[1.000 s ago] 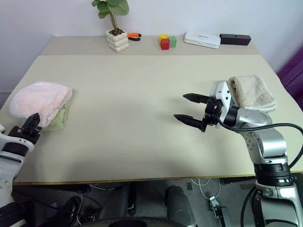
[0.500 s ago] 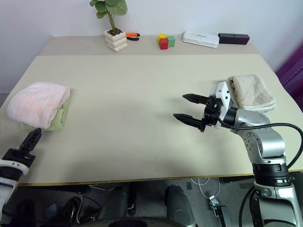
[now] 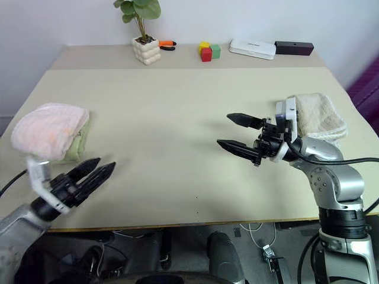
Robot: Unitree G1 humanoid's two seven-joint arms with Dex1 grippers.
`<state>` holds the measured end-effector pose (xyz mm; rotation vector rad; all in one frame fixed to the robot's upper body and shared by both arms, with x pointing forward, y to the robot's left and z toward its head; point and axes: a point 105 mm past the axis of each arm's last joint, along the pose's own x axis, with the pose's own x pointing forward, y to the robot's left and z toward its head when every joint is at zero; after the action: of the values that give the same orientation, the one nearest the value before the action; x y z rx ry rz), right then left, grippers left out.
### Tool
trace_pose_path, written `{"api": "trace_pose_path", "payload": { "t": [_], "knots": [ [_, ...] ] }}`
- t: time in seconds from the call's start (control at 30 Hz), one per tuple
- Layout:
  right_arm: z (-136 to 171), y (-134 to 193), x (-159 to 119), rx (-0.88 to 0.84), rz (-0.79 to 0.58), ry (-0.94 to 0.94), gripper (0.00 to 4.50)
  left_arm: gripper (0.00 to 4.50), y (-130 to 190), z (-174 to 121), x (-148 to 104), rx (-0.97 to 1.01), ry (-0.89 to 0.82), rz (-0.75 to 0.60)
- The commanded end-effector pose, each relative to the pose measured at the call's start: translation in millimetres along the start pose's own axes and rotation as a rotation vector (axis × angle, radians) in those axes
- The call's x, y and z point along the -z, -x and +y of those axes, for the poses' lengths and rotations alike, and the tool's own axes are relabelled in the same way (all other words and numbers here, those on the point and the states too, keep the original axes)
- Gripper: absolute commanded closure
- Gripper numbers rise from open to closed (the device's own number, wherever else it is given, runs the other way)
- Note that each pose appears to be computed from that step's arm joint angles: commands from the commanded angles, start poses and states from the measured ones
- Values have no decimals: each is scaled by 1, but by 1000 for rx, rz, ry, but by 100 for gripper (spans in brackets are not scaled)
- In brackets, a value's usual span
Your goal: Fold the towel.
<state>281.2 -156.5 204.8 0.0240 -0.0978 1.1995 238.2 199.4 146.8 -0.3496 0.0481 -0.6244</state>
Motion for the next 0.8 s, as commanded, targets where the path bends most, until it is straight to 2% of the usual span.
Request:
{"api": "trace_pose_path", "payload": {
  "t": [0.03,0.2,0.3,0.43,0.57,0.8],
  "knots": [
    [4,1,-12,-5,0,70,0,3,-26,7,-16,5,-128,-39],
    [-12,7,-2,73,66,136,0,3,-72,2,-35,111,-220,-38],
    [-16,14,-1,85,84,153,0,3,-88,-2,-45,172,-348,-18],
    [-21,18,-6,110,98,182,0,3,-103,10,-53,230,-383,9],
    [-22,13,-10,130,90,198,0,3,-108,28,-35,298,-460,119],
    [-27,20,-5,122,117,185,0,3,-120,24,-30,311,-504,78]
  ]
}}
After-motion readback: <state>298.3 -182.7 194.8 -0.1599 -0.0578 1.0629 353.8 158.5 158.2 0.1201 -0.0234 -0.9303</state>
